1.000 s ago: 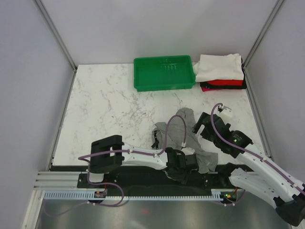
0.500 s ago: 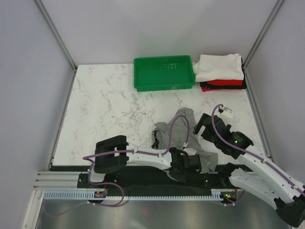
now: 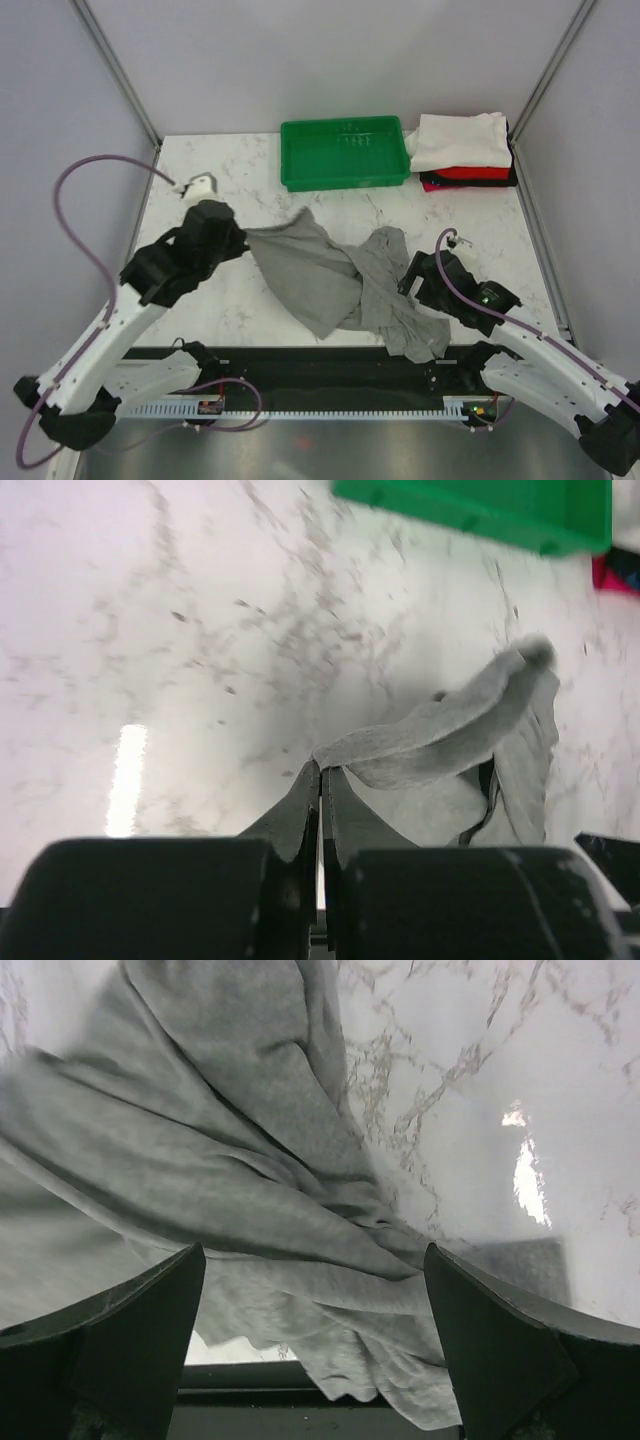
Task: Fold and stack the t-shirts
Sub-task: Flatten the tshirt out
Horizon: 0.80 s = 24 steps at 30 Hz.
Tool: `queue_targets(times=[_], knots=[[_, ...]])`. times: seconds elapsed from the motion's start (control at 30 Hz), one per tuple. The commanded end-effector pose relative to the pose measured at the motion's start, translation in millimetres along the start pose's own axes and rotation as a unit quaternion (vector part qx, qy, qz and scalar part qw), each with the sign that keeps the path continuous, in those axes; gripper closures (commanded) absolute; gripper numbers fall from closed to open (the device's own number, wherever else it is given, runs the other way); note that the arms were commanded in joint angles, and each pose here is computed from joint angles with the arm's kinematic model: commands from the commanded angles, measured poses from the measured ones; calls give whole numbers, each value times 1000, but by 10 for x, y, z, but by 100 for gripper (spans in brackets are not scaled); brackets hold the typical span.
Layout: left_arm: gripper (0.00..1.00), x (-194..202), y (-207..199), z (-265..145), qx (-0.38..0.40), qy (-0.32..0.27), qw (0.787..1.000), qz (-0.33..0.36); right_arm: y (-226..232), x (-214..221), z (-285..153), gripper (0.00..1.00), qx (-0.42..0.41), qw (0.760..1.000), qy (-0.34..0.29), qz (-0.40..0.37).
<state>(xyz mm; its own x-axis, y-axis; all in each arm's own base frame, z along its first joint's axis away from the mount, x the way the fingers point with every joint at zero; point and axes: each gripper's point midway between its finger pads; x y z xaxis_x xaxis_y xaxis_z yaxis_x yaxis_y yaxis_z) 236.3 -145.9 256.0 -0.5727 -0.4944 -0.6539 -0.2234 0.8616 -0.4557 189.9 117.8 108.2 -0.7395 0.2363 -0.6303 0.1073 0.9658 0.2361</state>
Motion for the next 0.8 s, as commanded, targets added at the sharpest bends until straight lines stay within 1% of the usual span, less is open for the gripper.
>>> queue_targets(times=[0.0, 0.03, 0.1, 0.13, 0.17, 0.3, 0.43, 0.47, 0.53, 0.6, 0.63, 0.73, 0.77], knots=[[98, -275, 744, -129, -108, -43, 991, 65, 151, 202, 133, 2, -32, 999, 38, 8], [98, -267, 815, -124, -116, -43, 990, 66, 183, 320, 190, 2, -34, 997, 66, 0], [98, -275, 905, -146, -120, -49, 990, 55, 259, 418, 238, 3, -41, 996, 82, -16], [98, -245, 966, -127, -128, -49, 989, 54, 249, 483, 282, 4, -31, 995, 94, -26], [98, -267, 1008, -155, -130, -57, 989, 47, 288, 513, 284, 6, -35, 994, 97, -34], [98, -277, 1111, -157, -136, -69, 987, 41, 321, 590, 340, 20, -40, 993, 105, -41], [98, -371, 1166, -194, -148, -81, 984, 52, 273, 733, 394, 30, -30, 989, 129, -60], [98, -404, 1193, -206, -153, -85, 983, 50, 233, 763, 394, 30, -21, 990, 128, -60], [98, -465, 1188, -229, -152, -93, 983, 48, 224, 758, 384, 37, -22, 991, 118, -53], [98, -472, 1193, -216, -151, -93, 983, 46, 194, 777, 408, 40, -19, 992, 112, -45], [98, -459, 1173, -198, -146, -89, 984, 45, 189, 784, 428, 43, -17, 993, 112, -45], [98, -403, 1167, -149, -142, -80, 986, 42, 155, 799, 488, 77, -1, 991, 117, -61], [98, -395, 1172, -146, -142, -79, 986, 43, 197, 746, 490, 88, -2, 992, 111, -63]])
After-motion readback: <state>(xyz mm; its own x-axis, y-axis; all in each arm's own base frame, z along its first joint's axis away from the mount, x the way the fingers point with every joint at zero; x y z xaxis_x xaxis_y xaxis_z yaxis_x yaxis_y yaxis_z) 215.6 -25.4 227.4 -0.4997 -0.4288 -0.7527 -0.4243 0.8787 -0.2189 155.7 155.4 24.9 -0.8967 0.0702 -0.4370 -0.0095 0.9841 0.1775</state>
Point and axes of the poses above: each gripper's point midway between its finger pads, its own z axis out along the fingers, its own y axis along the line the jaws close on, x = y × z, and after that the axes turned 13 degrees about -z, right-handed
